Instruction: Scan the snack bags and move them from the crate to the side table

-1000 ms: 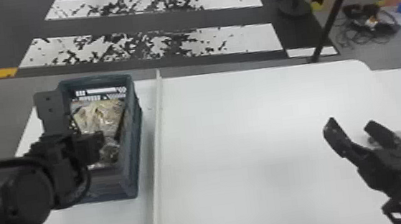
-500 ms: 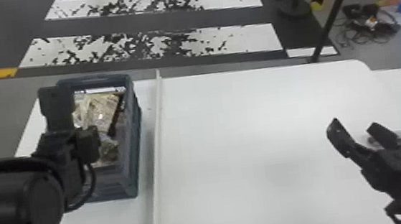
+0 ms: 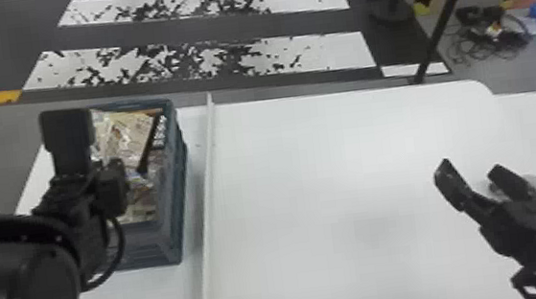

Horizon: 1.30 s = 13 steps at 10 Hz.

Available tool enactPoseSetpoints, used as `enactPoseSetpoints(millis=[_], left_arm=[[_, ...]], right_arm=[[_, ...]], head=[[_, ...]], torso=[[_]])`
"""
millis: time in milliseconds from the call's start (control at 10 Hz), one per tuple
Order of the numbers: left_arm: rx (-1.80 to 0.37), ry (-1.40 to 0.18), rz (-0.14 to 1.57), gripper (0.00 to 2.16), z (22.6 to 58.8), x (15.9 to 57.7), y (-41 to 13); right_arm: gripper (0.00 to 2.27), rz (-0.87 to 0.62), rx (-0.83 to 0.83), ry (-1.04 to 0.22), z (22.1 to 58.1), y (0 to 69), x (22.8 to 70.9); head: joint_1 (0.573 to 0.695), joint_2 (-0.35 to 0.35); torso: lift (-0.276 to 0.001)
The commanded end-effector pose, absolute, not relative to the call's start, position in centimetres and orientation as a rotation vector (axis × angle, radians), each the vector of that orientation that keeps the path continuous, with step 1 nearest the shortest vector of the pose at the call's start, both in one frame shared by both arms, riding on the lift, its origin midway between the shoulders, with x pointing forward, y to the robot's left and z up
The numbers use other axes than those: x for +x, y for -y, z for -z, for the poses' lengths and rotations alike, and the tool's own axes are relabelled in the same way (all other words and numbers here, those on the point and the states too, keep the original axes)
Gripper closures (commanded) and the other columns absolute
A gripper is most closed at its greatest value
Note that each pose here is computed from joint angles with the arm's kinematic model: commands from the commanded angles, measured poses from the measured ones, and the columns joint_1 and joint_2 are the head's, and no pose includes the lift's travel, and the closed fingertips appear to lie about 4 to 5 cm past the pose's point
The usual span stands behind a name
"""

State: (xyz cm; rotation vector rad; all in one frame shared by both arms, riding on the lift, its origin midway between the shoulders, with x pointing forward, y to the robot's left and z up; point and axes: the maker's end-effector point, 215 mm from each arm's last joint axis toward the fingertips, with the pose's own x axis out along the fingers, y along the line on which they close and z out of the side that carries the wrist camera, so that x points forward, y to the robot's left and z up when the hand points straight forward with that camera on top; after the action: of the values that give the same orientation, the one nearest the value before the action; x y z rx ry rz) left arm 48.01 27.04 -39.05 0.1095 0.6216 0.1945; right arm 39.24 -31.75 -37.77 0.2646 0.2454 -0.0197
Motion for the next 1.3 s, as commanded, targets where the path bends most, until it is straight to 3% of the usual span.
enactPoseSetpoints(millis=[0,500,700,800,1000,1200], left_arm=[[0.108,-0.600,-0.193,2.14,38.0,47.7,-26.7],[0.036,-0.443,-0.052,2.14,29.8,45.4,-22.1],[-0.041,-0.437,0.178,2.14,28.7,43.9,-14.5],[-0.099,-0.449,0.358,2.14,28.7,42.9,-9.5],[-0.114,-0.530,0.585,2.14,32.2,41.0,-1.4],[-0.080,-0.638,0.695,2.14,37.3,39.3,2.5]], right_arm=[[0.14,0.020,0.265,-0.242,37.7,31.8,39.3],[0.14,0.041,0.247,-0.215,36.4,33.2,39.7],[0.14,0.049,0.218,-0.196,35.0,34.2,40.2],[0.14,0.051,0.216,-0.200,34.8,34.4,40.3],[0.14,0.049,0.216,-0.197,34.4,34.4,40.2],[0.14,0.067,0.208,-0.181,33.7,35.2,40.4]], head=[[0.695,-0.060],[0.695,-0.101],[0.695,-0.173],[0.695,-0.205],[0.695,-0.350],[0.695,-0.350]], torso=[[-0.087],[-0.087],[-0.087],[-0.087],[-0.087],[-0.087]])
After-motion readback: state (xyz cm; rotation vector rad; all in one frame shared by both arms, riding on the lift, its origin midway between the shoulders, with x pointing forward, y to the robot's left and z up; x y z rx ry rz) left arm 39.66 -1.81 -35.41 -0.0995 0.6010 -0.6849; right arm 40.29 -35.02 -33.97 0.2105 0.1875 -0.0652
